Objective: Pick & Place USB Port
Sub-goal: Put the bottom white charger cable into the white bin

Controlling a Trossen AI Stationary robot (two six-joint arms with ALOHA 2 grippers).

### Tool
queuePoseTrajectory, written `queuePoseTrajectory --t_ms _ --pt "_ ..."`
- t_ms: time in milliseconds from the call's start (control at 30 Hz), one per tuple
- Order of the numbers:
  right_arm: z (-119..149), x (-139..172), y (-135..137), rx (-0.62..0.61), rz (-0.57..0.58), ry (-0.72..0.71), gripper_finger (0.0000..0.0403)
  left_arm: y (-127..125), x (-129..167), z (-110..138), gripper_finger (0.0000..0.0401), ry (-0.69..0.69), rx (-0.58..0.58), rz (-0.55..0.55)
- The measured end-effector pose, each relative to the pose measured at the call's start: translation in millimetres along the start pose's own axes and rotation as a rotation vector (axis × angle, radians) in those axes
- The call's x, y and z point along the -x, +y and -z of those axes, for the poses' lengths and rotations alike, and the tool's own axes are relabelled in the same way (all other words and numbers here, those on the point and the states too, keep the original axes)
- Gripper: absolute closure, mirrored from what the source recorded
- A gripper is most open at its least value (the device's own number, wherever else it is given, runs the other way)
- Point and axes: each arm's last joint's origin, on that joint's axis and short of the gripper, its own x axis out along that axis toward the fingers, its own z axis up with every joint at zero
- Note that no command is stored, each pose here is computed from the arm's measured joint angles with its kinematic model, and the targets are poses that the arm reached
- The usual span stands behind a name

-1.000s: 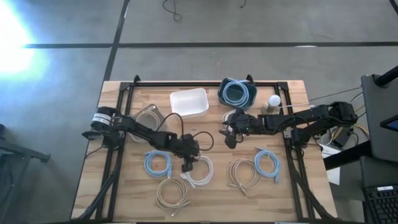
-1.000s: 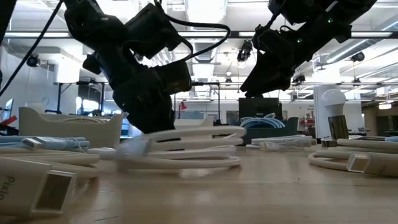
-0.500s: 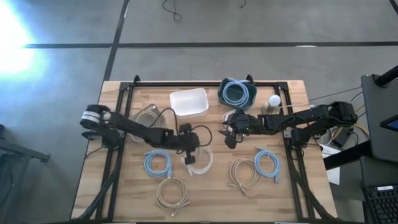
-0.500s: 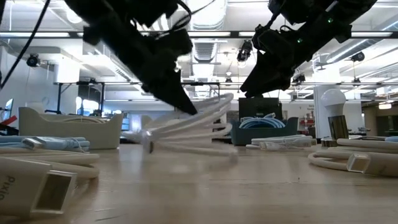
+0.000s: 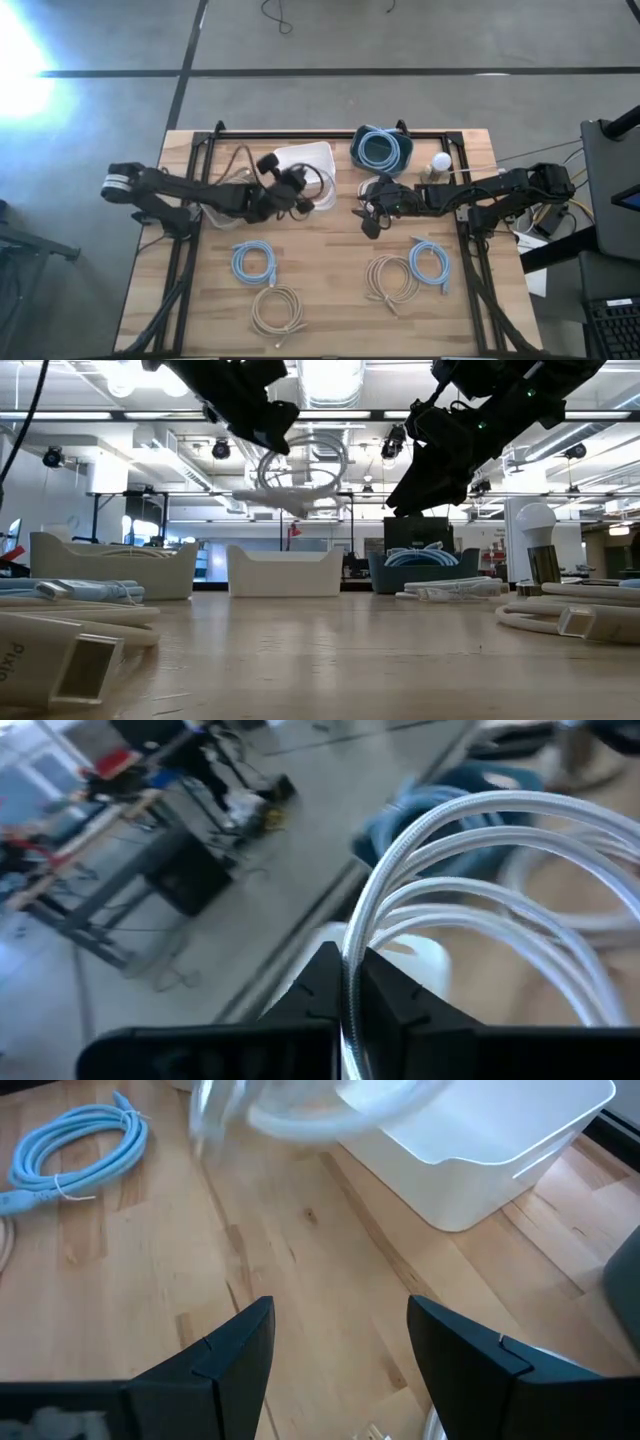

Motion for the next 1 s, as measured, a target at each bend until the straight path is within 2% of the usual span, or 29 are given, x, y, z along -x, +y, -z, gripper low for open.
queuePoseTrajectory --t_ms 200,500,700,1000 --pt "0 0 0 0.0 0.0 -0.001 0.0179 29 -17 -6 0.0383 -0.004 0.006 -0.137" --pt "0 0 0 0.019 0.0 -0.001 0.0179 51 -72 22 0.0387 0.088 0.05 -0.291" --pt "0 0 0 0.042 0.0 -0.001 0.0179 45 -102 35 0.0384 0.088 0.073 -0.335" --pt "2 0 -1 0.043 0.003 0.007 0.0179 23 -130 66 0.0382 0.165 0.006 -0.366"
